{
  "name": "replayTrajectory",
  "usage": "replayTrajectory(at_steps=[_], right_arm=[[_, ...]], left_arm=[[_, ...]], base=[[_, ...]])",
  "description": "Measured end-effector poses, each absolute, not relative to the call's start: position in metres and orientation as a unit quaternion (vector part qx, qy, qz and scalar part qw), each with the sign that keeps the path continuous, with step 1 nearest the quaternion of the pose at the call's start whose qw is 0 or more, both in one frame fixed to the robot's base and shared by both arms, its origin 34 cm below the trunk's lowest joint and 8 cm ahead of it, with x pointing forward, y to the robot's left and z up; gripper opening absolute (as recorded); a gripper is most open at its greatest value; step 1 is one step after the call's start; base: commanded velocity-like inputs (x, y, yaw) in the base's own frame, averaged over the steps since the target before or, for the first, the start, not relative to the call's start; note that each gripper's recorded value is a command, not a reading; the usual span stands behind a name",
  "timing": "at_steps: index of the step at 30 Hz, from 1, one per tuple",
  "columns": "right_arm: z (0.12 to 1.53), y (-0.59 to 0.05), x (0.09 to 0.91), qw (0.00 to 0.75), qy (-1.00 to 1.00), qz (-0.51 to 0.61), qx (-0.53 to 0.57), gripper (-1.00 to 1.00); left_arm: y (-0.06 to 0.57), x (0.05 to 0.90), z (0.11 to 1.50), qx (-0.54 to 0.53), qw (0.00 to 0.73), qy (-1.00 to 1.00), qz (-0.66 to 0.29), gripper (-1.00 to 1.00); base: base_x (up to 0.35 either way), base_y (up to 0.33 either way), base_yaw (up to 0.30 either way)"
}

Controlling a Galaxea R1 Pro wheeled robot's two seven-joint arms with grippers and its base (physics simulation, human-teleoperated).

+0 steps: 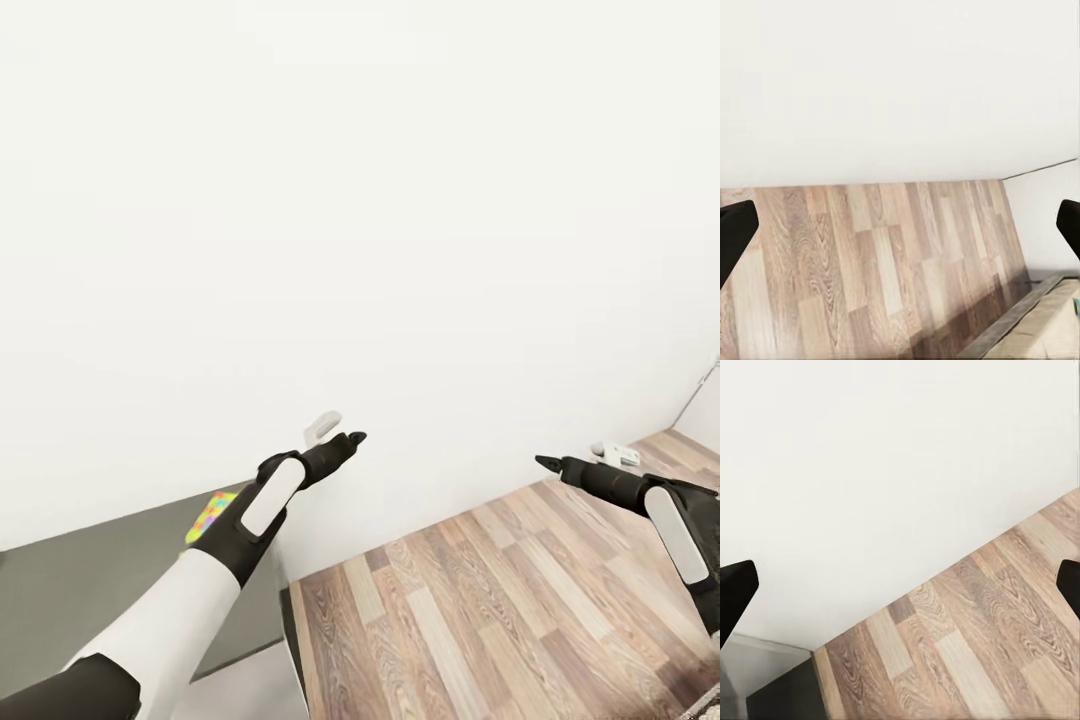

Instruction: Put all the toys in the child's room - the three board games (two on the bed and one on the table), the two jigsaw puzzles on the table, and the tennis ball on the table - inside the toy box on the table in the child's room.

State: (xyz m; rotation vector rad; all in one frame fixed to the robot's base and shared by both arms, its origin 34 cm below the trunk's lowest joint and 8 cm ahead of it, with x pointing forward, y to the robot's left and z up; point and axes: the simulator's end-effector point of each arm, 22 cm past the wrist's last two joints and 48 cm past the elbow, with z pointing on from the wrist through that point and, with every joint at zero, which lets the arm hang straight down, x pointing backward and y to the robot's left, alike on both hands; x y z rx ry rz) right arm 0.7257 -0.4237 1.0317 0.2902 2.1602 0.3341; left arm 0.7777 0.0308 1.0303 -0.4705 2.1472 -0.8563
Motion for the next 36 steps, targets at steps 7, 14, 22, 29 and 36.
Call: replayTrajectory(at_steps=[7, 14, 22, 29, 36], right_arm=[[1.027, -0.4, 0.725, 0.442, 0.88, 0.146, 0.095, 1.0], [1.007, -0.367, 0.725, 0.421, 0.887, 0.167, 0.085, 1.0], [1.013, -0.361, 0.725, 0.425, 0.885, 0.17, 0.081, 1.0], [1.017, -0.359, 0.726, 0.426, 0.884, 0.174, 0.082, 1.0], [1.023, -0.36, 0.732, 0.428, 0.882, 0.176, 0.085, 1.0]], left_arm=[[0.038, 0.772, 1.022, -0.189, 0.379, 0.844, -0.329, 1.0], [0.049, 0.769, 1.016, -0.204, 0.389, 0.839, -0.322, 1.0], [0.049, 0.768, 1.023, -0.201, 0.396, 0.835, -0.324, 1.0], [0.048, 0.765, 1.024, -0.194, 0.399, 0.829, -0.341, 1.0], [0.046, 0.761, 1.022, -0.186, 0.398, 0.821, -0.365, 1.0]], base=[[0.0, 0.0, -0.182], [0.0, 0.0, -0.181], [0.0, 0.0, -0.178], [0.0, 0.0, -0.176], [0.0, 0.0, -0.179]])
